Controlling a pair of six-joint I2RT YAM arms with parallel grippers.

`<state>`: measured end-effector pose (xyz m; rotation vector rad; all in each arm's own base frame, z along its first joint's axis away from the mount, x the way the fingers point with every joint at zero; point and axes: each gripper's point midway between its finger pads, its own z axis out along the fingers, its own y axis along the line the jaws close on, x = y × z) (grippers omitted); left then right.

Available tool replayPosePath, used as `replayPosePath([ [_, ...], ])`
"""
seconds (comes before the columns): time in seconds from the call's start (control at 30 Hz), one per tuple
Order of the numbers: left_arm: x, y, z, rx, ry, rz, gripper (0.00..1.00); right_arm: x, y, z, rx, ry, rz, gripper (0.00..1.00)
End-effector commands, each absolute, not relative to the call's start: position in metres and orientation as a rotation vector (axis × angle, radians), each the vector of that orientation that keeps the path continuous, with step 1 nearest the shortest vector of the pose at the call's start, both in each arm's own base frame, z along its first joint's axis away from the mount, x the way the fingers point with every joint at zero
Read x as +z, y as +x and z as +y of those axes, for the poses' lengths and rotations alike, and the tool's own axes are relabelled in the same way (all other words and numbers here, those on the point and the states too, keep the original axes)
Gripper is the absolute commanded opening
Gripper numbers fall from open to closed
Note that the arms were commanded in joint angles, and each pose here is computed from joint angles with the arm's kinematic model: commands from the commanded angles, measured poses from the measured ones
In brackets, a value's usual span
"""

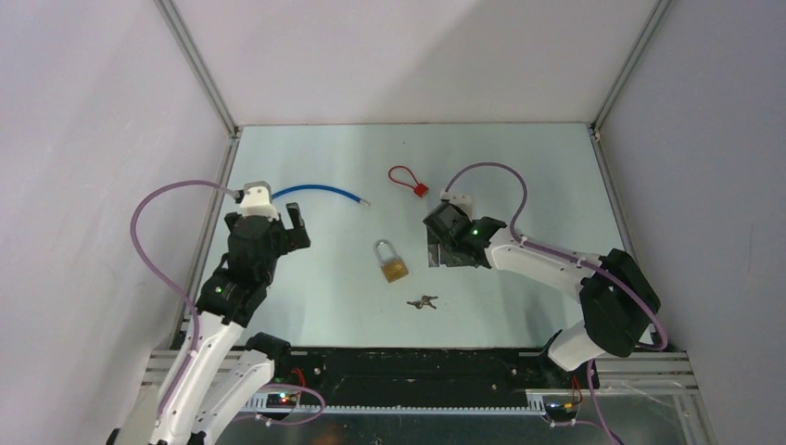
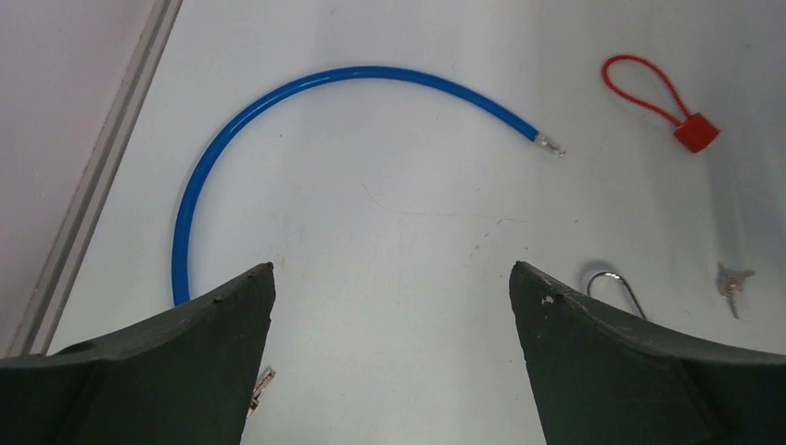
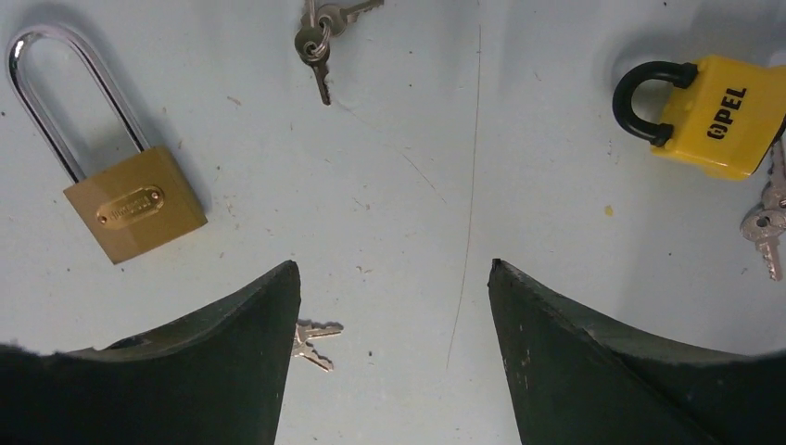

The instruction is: Unlock with the key

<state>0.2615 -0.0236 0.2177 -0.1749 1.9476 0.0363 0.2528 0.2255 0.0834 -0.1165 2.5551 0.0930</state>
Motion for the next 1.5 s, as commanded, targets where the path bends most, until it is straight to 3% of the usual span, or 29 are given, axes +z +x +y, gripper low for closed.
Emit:
replayPosePath([
  [0.0,0.248,0.256,-0.026,-0.039,-0.186,1.847,1.00,0.084,0.263,0.234,0.154,-0.022,2.528,0.77],
  [0.27,0.257,0.250,-0.039,-0.142,-0.170,1.827,1.00,0.072,0.270,0.219,0.106,0.071,2.571,0.71],
  [0.57,0.230,0.252,-0.077,-0.299,-0.057,2.019,1.00,0.077,0.264,0.145,-0.163,0.317,2.524,0.65],
  [0.87,0.227,0.245,-0.078,-0.304,-0.020,2.018,1.00,0.078,0.271,0.073,-0.268,0.603,2.470,0.45],
  [1.1,0.222,0.246,-0.072,-0.265,-0.031,2.028,1.00,0.069,0.281,0.036,-0.280,0.773,2.447,0.42],
  [1.47,0.209,0.249,-0.077,-0.273,-0.009,2.085,1.00,0.015,0.282,0.032,-0.254,0.856,2.566,0.39],
])
